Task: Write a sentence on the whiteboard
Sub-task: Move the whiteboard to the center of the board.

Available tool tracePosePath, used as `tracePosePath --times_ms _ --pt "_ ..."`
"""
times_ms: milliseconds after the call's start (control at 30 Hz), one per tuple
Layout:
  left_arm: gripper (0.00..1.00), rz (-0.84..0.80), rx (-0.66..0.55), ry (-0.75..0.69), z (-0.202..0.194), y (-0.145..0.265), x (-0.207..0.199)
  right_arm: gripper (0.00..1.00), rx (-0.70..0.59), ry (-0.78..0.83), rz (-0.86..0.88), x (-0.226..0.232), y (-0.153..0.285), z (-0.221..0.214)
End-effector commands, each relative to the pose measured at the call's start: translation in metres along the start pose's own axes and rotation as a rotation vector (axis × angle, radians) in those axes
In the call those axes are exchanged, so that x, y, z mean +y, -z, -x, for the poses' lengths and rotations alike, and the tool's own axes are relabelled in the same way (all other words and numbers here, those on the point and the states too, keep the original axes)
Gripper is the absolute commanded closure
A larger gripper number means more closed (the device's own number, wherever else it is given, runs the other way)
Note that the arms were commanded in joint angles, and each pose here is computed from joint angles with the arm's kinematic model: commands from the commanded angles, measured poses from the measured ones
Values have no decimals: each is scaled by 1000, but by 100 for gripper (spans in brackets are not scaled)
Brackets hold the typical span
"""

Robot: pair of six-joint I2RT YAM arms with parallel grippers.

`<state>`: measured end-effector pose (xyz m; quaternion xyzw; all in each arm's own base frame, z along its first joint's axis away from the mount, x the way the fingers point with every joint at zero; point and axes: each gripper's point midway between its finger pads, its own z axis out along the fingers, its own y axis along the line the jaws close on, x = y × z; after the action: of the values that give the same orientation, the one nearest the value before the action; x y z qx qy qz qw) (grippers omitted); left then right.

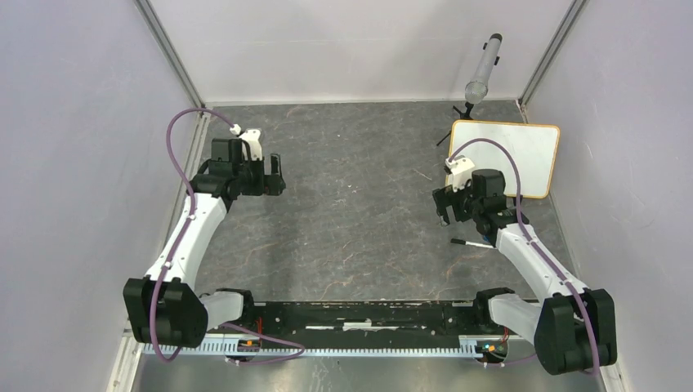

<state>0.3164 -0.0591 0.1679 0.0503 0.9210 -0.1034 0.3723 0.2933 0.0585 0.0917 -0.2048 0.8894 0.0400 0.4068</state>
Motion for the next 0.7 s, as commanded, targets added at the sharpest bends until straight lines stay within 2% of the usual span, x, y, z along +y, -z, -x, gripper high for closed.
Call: tracePosePath --times_ms 0,33,267,667 --pt "0 28 -89 72 19 4 1 2 -2 -84 -132 -22 -1 -5" --pt "0 36 -92 82 20 5 2 1 -4 -101 -178 -30 -1 -9" --pt "0 66 -100 108 19 5 6 16 -20 -188 -279 -49 -11 -21" --pt "0 83 -116 114 21 7 9 34 -24 -225 -360 -68 -30 -23"
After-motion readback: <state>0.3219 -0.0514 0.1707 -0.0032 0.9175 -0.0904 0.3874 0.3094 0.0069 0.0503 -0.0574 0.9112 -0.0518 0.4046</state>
